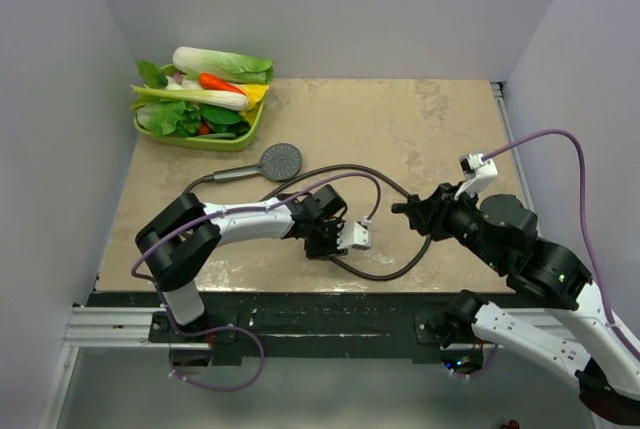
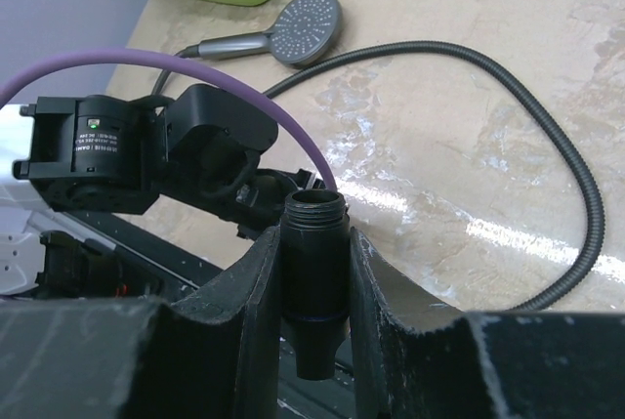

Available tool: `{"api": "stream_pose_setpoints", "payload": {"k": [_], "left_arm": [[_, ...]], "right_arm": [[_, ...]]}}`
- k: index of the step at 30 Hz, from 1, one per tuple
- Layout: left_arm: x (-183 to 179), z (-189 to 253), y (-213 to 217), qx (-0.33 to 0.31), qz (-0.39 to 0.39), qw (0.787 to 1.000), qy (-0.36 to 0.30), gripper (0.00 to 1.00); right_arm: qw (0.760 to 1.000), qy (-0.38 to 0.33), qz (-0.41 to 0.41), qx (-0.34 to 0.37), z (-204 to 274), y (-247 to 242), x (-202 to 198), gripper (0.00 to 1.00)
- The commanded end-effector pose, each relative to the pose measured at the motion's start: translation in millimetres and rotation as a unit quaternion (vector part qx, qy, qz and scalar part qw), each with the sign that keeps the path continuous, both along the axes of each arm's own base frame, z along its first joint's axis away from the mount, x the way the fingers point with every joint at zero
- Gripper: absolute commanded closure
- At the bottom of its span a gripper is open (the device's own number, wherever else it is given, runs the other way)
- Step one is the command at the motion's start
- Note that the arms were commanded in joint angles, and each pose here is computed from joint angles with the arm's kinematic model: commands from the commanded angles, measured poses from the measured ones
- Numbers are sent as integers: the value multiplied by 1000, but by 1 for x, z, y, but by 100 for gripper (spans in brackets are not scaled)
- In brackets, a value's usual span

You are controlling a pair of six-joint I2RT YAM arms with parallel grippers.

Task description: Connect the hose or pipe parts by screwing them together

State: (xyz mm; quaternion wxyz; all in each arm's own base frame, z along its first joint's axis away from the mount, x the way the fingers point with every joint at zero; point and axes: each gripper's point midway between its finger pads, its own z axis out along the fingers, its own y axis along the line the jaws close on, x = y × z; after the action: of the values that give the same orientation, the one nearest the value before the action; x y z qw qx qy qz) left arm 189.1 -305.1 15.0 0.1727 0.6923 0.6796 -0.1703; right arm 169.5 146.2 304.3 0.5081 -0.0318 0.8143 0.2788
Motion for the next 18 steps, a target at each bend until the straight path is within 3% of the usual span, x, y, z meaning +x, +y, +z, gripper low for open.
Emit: {"api": "stream_pose_setpoints", "payload": {"k": [1, 4, 6, 7, 13, 18], "left_arm": [[17, -12, 18, 24, 21, 999, -37, 64], [35, -17, 31, 39, 59, 996, -46, 75], [55, -16, 45, 42, 103, 993, -41, 96], [68, -16, 58, 43, 139, 989, -34, 100], [112, -7, 121, 39, 283, 958, 19, 100], [118, 4, 149, 12, 361, 929, 77, 100]], "right_arm": [[998, -33, 4, 46, 27, 6, 2, 100], [998, -33, 4, 46, 25, 7, 3, 100], [998, -34, 4, 46, 26, 6, 3, 100], [998, -35, 2, 46, 26, 6, 4, 100], [999, -30, 5, 38, 18, 9, 5, 100], [999, -9, 22, 32, -3, 20, 6, 100]]}}
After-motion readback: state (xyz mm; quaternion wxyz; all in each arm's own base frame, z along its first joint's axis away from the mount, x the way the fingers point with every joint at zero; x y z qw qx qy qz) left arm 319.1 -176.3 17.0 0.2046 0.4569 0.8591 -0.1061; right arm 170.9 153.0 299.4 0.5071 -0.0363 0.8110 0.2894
